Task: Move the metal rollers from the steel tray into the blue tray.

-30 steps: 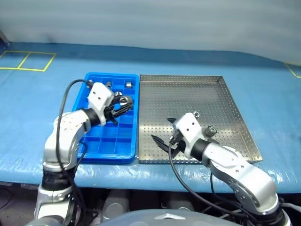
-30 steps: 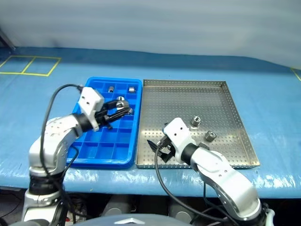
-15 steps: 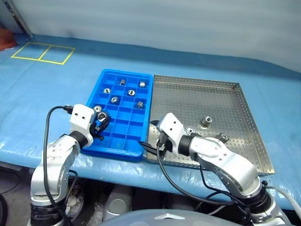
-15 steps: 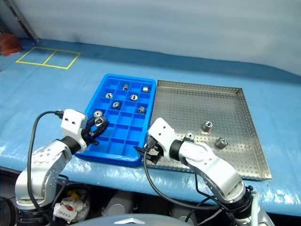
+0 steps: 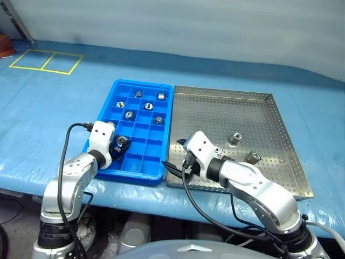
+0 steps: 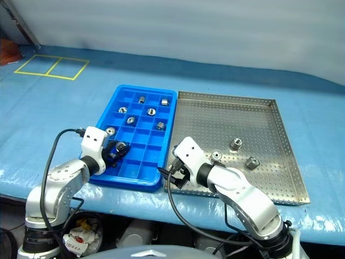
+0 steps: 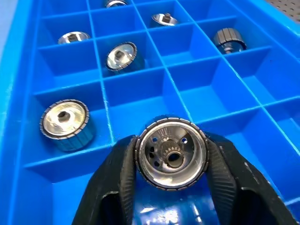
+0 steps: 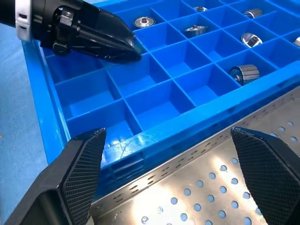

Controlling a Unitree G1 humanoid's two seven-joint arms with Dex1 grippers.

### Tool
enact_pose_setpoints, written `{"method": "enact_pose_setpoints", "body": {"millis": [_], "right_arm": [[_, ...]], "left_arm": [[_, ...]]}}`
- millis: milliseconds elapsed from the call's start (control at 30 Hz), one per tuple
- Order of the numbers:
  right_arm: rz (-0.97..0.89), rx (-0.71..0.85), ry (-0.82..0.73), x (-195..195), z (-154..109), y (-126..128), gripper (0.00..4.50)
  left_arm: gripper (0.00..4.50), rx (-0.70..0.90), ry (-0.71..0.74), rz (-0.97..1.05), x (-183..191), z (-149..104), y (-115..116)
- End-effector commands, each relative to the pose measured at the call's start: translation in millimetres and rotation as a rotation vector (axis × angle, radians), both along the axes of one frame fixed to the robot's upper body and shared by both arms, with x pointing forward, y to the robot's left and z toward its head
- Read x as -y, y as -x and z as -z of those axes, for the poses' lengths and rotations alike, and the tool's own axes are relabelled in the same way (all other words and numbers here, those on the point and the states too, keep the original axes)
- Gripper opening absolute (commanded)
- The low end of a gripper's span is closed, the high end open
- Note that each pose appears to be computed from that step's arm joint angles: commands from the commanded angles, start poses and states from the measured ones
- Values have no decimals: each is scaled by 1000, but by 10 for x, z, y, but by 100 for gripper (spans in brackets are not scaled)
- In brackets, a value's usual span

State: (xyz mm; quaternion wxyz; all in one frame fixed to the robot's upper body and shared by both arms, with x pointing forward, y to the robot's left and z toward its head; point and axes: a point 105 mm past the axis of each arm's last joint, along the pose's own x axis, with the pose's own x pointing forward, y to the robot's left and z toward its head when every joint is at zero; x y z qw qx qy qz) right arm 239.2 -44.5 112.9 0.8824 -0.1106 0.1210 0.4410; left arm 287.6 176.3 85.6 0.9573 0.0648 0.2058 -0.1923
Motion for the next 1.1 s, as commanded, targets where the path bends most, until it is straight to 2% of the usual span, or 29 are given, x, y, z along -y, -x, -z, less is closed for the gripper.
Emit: {"method": "enact_pose_setpoints", "body": {"millis": [33, 67, 100, 200, 300, 400, 600, 700, 1100], "right_arm": [[12, 53, -27, 11, -137, 15, 450], [21, 54, -27, 26, -141, 13, 450], [32, 56, -27, 45, -146, 12, 450], [61, 63, -27, 105, -164, 13, 450], [151, 69, -19, 292, -180, 16, 450], [238, 68, -4, 471, -167, 43, 450], [408, 55, 14, 784, -133, 139, 450], [489, 40, 28, 930, -96, 221, 450], [602, 30, 9, 1066, -33, 322, 450]], "left_arm": [[402, 23, -9, 33, 30, -114, 8], [438, 45, -6, 44, 33, -183, -4], [444, 70, 4, 60, 51, -255, -14], [444, 157, 52, 157, 188, -480, -22], [444, 250, 167, 379, 536, -797, 18], [444, 266, 210, 524, 777, -916, 25], [444, 189, 168, 659, 1207, -826, -175], [444, 168, 101, 716, 1441, -737, -292], [444, 145, -110, 928, 2030, -354, -471]]}}
